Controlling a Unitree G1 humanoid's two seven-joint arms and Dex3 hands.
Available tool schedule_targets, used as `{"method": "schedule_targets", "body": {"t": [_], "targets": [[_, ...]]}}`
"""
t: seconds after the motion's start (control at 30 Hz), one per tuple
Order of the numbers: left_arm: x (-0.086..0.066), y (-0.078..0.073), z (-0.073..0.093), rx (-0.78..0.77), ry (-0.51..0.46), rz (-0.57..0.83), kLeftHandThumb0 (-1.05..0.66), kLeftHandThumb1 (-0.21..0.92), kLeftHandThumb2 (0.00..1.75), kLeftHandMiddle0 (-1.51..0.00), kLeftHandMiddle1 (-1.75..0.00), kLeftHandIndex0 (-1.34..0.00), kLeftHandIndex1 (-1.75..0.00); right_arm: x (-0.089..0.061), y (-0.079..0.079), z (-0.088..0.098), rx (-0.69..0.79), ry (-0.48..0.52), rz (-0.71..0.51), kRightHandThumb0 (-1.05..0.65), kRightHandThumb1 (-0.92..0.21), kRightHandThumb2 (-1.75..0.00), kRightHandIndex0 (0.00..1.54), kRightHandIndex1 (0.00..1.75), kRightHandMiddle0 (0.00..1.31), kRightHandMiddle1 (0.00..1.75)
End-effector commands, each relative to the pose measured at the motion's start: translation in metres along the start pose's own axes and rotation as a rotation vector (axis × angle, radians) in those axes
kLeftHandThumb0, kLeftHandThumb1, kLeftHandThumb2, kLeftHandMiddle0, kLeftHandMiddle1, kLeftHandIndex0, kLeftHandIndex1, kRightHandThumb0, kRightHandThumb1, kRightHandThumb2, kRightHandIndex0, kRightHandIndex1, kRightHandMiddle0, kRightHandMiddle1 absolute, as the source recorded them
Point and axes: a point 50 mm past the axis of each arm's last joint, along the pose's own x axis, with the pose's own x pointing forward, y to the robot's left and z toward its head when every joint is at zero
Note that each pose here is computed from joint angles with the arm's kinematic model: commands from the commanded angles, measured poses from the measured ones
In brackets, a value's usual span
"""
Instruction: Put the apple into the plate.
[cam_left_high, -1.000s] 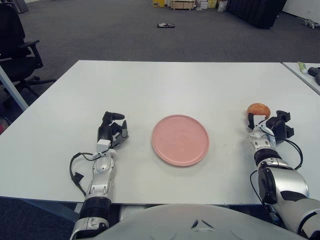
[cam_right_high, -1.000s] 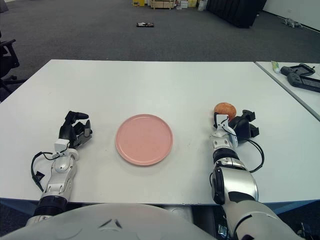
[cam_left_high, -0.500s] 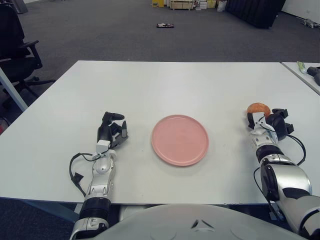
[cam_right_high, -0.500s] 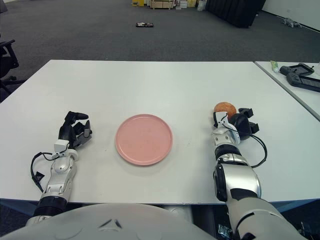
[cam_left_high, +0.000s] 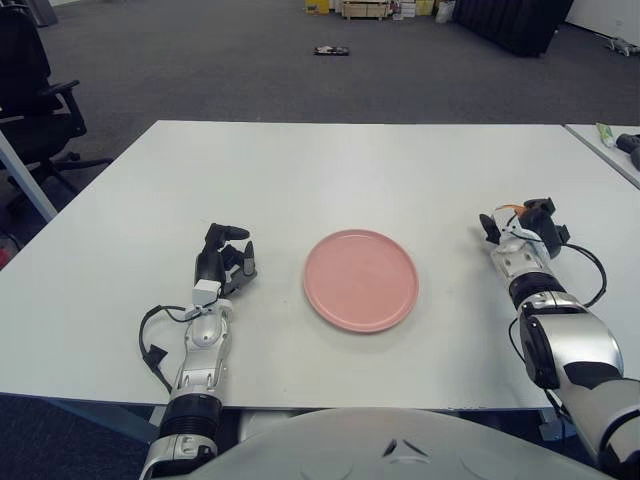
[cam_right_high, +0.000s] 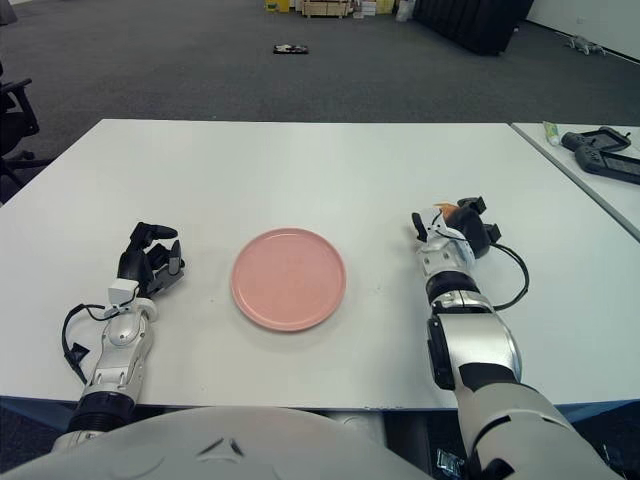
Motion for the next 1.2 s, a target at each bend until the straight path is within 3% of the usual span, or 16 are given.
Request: {"method": "schedule_targets", "body": {"t": [0.0,0.37,0.57,0.63,0.7,0.83,1.0,1.1,1.17], "targets": [[-0.006,0.003,-0.013,0.009,0.078,0.011,-0.39,0.64,0.92,-0.81,-1.75,-0.37,-1.75,0.006,-0.008,0.017,-0.003,-0.042,-0.014,-0.65,-0.54,-0.82,0.0,0.95,0.0,0.95],[-0.008,0.002,-0.014,0.008,0.082,0.011,-0.39,0.63,0.93,-0.83,-1.75,-0.38,-1.75,0.007,-0.006,0.021,-0.062,-0.082,0.039,-0.65,-0.59,-0.79,0.0,0.93,0.0,0.94],[-0.009,0.003,-0.013,0.011,0.081,0.013,-0.39,0.63,0.93,-0.84,-1.75,-0.38,-1.75,0.007,-0.003,0.018,-0.075,-0.081,0.07,-0.62,-0.56,-0.82,0.0,1.04,0.0,0.99],[-0.009,0.003,-0.013,0.01,0.08,0.015,-0.39,0.63,0.93,-0.84,-1.75,-0.38,-1.75,0.007,-0.002,0.018,-0.077,-0.082,0.075,-0.6,-0.52,-0.87,0.01,1.16,0.0,1.06],[-0.009,0.003,-0.013,0.009,0.08,0.016,-0.39,0.63,0.93,-0.84,-1.75,-0.38,-1.75,0.007,-0.001,0.018,-0.079,-0.083,0.081,-0.59,-0.47,-0.94,0.05,1.33,0.0,1.38],[-0.009,0.003,-0.014,0.008,0.083,0.018,-0.39,0.63,0.93,-0.84,-1.75,-0.38,-1.75,0.006,0.001,0.016,-0.087,-0.086,0.103,-0.56,-0.43,-1.0,0.15,1.55,0.01,1.65],[-0.008,0.003,-0.014,0.009,0.084,0.016,-0.39,0.63,0.93,-0.84,-1.75,-0.38,-1.75,0.005,0.003,0.014,-0.083,-0.093,0.12,-0.52,-0.4,-1.03,0.26,1.7,0.11,1.73],[-0.009,0.004,-0.013,0.011,0.083,0.015,-0.39,0.63,0.93,-0.82,-1.75,-0.38,-1.75,0.005,0.003,0.013,-0.082,-0.095,0.122,-0.45,-0.5,-1.02,0.31,1.73,0.32,1.74],[-0.008,0.004,-0.013,0.012,0.081,0.015,-0.39,0.63,0.93,-0.82,-1.75,-0.38,-1.75,0.004,0.004,0.013,-0.08,-0.098,0.122,-0.43,-0.53,-1.01,0.32,1.74,0.37,1.74]]}}
